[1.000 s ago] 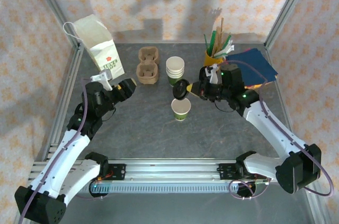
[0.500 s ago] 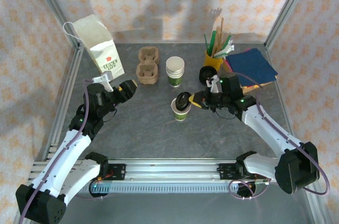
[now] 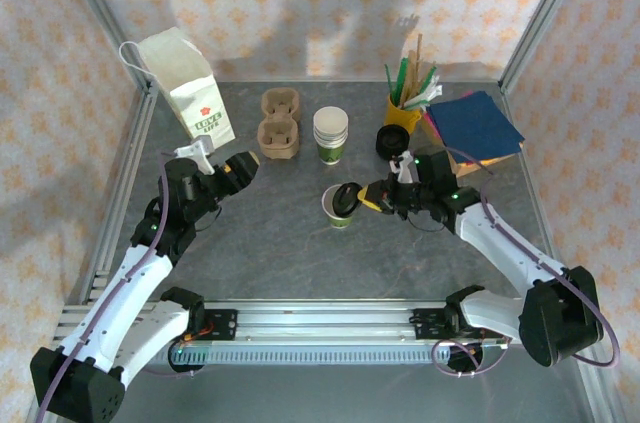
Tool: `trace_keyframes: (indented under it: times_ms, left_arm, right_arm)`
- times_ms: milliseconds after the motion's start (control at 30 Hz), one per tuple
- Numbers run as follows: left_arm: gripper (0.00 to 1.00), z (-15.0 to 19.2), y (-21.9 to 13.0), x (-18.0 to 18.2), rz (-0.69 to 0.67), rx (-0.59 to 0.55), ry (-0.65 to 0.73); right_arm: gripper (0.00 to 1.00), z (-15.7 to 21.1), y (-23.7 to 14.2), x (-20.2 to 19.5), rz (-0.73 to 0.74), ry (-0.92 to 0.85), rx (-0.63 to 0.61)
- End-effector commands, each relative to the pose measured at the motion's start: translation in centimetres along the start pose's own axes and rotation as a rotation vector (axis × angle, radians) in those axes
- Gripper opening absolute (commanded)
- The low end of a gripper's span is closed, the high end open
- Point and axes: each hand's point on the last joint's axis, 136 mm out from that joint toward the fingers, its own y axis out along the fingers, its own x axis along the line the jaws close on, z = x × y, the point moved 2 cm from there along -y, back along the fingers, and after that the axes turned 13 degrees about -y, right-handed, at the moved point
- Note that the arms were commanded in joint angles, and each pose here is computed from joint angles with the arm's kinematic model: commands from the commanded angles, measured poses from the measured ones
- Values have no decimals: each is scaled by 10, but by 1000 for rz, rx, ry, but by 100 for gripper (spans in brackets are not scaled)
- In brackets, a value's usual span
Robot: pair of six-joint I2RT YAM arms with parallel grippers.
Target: Pack the takeout coffee
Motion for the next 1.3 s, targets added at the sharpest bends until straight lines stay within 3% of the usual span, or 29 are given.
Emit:
trace_keyframes:
  times_ms: [0,1267]
  left_arm:
    - [72,-1,-1,-5,28,-4,3]
    - [73,0,1,-3,16,4,1]
  right_arm:
    - [8,-2,2,-2,-14,-3,-9]
    - [20,3,22,-34,45,24,35]
